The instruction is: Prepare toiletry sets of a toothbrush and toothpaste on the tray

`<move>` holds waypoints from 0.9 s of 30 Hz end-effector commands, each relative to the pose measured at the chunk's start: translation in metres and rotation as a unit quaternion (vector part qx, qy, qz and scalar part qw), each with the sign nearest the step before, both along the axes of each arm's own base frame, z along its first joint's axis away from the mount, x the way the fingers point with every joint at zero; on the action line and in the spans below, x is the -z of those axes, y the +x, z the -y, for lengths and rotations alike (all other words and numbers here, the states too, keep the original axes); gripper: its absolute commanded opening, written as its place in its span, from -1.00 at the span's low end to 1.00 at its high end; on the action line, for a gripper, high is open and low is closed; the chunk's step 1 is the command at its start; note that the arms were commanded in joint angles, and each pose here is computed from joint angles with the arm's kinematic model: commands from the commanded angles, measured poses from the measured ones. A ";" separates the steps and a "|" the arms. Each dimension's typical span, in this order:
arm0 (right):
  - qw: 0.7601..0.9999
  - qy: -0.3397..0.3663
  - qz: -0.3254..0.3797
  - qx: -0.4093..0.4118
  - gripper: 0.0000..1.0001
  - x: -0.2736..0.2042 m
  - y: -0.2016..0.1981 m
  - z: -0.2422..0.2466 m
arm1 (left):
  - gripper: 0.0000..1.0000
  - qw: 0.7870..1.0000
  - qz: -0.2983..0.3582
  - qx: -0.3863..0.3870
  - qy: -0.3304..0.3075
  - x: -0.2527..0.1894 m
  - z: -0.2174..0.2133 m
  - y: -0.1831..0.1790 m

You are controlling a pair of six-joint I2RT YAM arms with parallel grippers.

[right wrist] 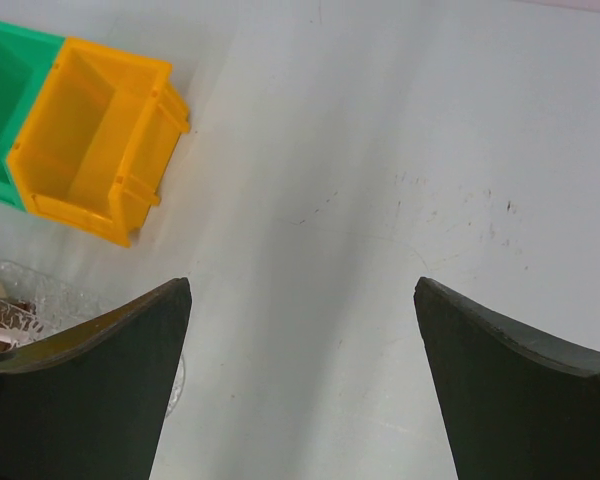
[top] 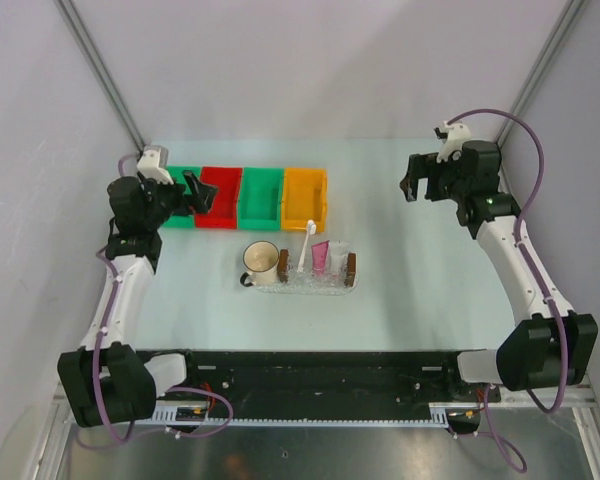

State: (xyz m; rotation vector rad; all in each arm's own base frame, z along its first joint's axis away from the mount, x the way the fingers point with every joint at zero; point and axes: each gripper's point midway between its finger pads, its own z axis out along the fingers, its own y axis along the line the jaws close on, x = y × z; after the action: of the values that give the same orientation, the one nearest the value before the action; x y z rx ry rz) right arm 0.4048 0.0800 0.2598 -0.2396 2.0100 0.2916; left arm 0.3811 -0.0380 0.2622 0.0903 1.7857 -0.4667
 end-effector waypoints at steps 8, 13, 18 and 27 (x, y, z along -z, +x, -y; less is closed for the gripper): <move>0.998 -0.023 0.061 0.011 1.00 -0.034 -0.001 0.006 | 1.00 0.997 0.056 -0.016 0.051 -0.026 -0.011 -0.008; 0.996 -0.039 0.074 0.026 1.00 -0.036 -0.001 0.013 | 1.00 0.992 0.075 -0.052 0.092 -0.022 -0.021 -0.006; 0.995 -0.051 0.077 0.041 0.99 -0.035 0.000 0.021 | 0.99 0.984 0.093 -0.073 0.133 -0.019 -0.012 -0.003; 0.994 -0.049 0.082 0.043 1.00 -0.037 -0.002 0.024 | 1.00 0.982 0.101 -0.082 0.139 -0.025 -0.008 -0.003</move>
State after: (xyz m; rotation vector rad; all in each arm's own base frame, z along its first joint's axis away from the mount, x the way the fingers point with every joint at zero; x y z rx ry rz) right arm 0.4016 0.0611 0.2735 -0.2365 1.9486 0.1424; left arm 0.3786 -0.0348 0.2656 0.1707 1.7081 -0.1496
